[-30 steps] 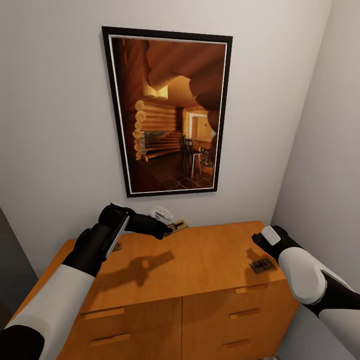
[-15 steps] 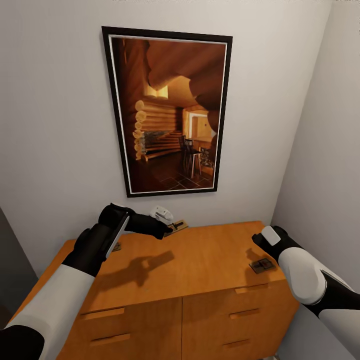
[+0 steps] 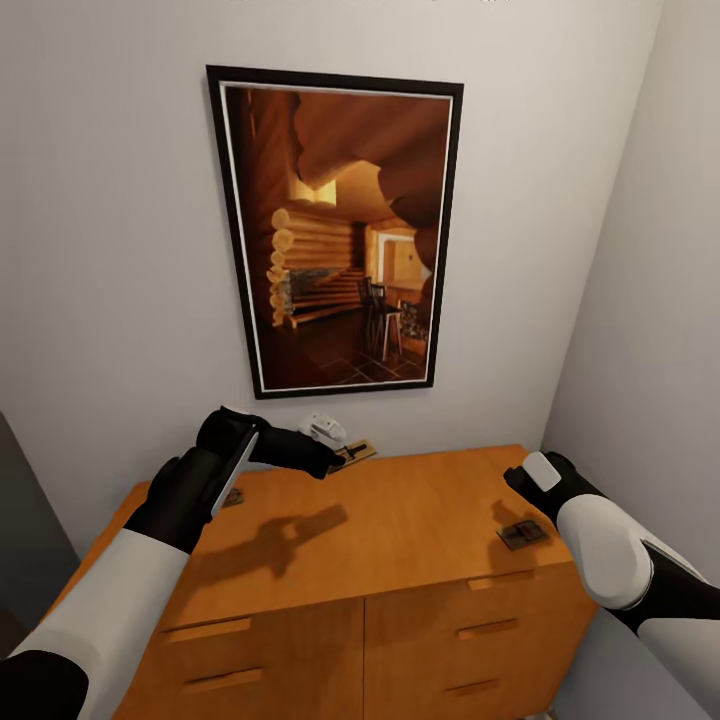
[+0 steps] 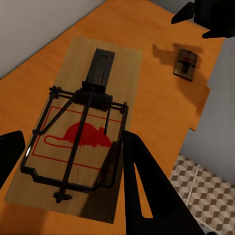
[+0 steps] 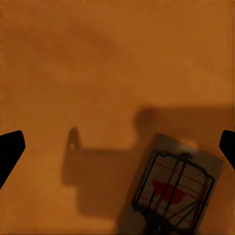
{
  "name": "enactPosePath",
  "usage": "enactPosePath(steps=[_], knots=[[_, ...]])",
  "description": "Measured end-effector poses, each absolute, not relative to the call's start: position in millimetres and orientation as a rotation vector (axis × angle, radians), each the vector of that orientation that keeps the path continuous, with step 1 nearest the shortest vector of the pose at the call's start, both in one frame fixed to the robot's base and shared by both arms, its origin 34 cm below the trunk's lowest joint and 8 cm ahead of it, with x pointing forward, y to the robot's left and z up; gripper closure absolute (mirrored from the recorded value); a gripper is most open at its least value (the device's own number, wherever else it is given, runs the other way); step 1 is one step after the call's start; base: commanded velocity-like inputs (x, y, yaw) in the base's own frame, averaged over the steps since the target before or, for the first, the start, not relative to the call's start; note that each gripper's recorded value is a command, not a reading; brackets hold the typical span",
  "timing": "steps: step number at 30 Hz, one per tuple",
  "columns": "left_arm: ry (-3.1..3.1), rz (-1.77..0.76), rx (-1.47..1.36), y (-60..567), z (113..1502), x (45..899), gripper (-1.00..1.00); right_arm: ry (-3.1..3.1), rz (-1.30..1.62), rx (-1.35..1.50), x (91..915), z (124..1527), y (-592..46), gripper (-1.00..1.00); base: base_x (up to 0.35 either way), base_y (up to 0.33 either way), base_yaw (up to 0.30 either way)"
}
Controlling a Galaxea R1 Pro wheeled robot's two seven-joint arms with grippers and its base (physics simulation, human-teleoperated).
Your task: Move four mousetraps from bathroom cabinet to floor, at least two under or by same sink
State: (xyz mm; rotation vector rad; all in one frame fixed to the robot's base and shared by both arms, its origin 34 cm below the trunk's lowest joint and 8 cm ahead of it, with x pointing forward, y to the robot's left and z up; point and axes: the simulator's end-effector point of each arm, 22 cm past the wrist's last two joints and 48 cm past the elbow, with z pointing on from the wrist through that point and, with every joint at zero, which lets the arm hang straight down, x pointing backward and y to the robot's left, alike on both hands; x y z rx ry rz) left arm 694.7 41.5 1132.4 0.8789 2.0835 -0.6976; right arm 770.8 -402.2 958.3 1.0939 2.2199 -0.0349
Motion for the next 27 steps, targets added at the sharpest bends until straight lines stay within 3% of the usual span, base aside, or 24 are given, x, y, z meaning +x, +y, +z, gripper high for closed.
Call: enactPosePath(steps=[27], knots=[[2.086, -0.689, 0.874, 45, 1138, 695, 1.00, 2.236, -0.067, 1.118, 753, 946, -415, -1.00, 0.000, 0.000, 0.000]])
